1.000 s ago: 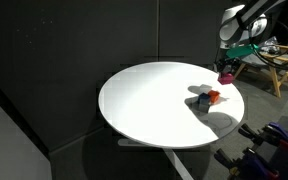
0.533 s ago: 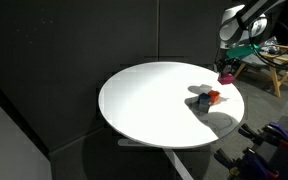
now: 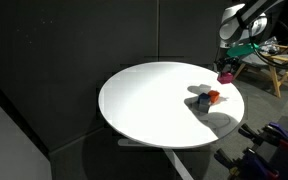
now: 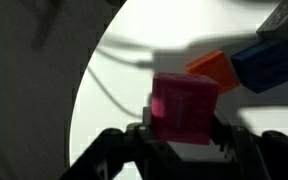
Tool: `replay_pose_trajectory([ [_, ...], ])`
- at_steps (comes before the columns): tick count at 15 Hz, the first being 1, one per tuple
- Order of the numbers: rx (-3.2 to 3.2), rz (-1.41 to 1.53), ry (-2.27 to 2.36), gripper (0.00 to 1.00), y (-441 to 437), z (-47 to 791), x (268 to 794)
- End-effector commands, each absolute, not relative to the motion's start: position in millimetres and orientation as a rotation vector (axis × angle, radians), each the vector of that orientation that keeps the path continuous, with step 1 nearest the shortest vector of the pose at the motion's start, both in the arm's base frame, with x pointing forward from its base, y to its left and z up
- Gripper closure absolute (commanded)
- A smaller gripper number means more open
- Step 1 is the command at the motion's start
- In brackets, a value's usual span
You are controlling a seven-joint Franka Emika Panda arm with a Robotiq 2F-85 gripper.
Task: Put the pink block on top of the grey and blue blocks
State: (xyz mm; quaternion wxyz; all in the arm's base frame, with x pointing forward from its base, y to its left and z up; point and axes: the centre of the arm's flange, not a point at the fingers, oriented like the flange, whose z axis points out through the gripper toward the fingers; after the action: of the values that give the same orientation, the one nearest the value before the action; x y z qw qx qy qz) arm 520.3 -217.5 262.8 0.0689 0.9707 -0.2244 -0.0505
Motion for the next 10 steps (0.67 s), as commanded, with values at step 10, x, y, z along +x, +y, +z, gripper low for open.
replay_pose_trajectory([
  [10, 3.020, -0.028, -0.332, 0.69, -210, 322, 510],
])
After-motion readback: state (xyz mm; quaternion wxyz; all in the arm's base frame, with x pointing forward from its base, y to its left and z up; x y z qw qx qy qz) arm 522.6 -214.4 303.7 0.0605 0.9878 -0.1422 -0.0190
